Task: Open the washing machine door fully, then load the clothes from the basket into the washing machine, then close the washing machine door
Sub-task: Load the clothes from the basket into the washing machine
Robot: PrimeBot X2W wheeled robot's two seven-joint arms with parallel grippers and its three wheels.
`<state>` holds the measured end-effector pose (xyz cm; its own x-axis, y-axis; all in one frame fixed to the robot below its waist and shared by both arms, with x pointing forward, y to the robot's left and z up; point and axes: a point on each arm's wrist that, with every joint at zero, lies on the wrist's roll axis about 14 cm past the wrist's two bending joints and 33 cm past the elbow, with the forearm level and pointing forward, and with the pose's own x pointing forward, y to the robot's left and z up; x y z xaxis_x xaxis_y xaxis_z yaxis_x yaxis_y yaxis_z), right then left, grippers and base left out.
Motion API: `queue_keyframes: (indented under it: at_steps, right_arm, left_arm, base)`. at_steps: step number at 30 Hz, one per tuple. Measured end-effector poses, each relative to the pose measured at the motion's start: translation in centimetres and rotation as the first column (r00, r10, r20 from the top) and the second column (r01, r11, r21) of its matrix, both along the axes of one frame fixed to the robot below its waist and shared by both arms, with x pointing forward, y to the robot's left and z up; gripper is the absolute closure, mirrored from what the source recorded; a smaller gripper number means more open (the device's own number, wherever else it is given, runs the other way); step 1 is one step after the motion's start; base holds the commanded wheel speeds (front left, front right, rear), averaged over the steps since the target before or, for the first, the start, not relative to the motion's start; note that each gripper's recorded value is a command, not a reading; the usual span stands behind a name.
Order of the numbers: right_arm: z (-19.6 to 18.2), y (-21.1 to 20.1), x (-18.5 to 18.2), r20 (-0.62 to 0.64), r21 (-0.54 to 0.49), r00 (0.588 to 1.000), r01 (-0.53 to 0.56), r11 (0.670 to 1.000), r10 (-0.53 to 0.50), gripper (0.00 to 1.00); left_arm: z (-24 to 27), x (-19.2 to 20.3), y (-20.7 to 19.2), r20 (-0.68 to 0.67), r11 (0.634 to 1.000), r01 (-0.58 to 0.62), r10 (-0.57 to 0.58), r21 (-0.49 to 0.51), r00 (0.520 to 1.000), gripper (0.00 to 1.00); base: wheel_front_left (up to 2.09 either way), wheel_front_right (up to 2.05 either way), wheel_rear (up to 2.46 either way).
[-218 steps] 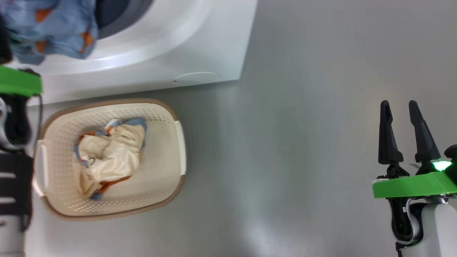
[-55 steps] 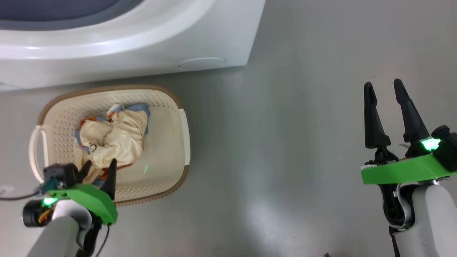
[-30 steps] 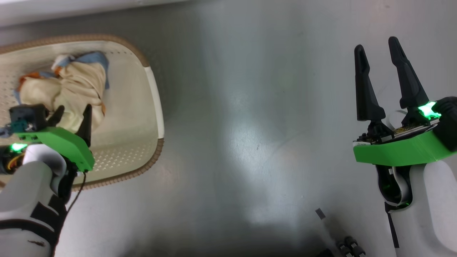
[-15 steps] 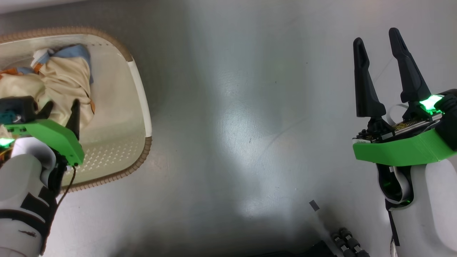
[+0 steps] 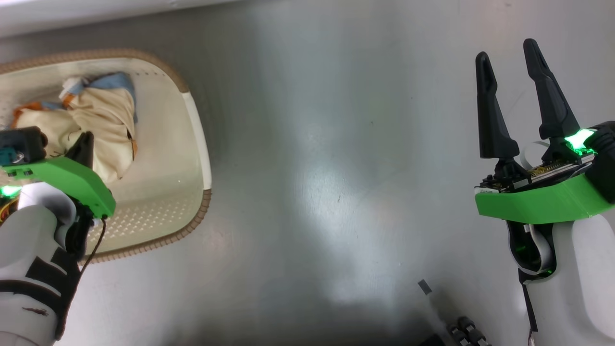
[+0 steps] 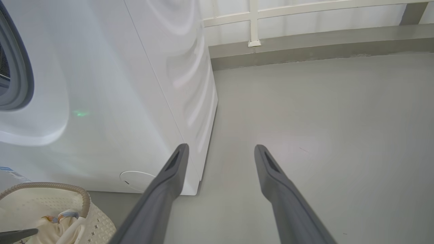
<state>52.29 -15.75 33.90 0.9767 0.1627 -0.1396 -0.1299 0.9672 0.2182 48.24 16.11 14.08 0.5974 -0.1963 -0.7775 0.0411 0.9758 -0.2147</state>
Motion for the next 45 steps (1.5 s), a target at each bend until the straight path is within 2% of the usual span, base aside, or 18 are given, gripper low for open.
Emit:
queue_keyframes:
  at_steps: [12,23,30,36,45]
  right_arm:
    - [3.5,0.9,0.3,0.061,0.038,0.998,0.0,0.999,-0.003,0.0]
    - [7.1,0.9,-1.4,0.095,0.059,0.995,0.01,0.998,-0.016,0.0]
    - [9.4,0.9,-3.1,0.119,0.064,0.993,0.004,0.998,-0.012,0.0]
    - [10.9,0.7,-4.4,0.137,0.055,0.99,0.001,0.998,-0.009,0.0]
    - [13.3,0.4,-6.1,0.174,0.057,0.985,0.003,0.998,-0.013,0.0]
  left_arm:
    - [5.9,2.0,1.2,0.139,0.986,-0.139,0.151,-0.095,0.979,1.0]
    - [13.6,1.8,3.3,0.321,0.968,-0.203,0.242,-0.15,0.916,1.0]
    - [20.1,1.7,4.6,0.477,0.958,-0.216,0.28,-0.186,0.833,1.0]
    - [23.8,0.4,4.9,0.558,0.958,-0.207,0.284,-0.198,0.78,1.0]
    - [31.3,-2.1,6.1,0.72,0.96,-0.192,0.279,-0.203,0.635,1.0]
  base:
    - [0.0,0.0,0.0]
    - [0.0,0.0,0.0]
    - [0.0,0.0,0.0]
    - [0.0,0.0,0.0]
    - [0.0,0.0,0.0]
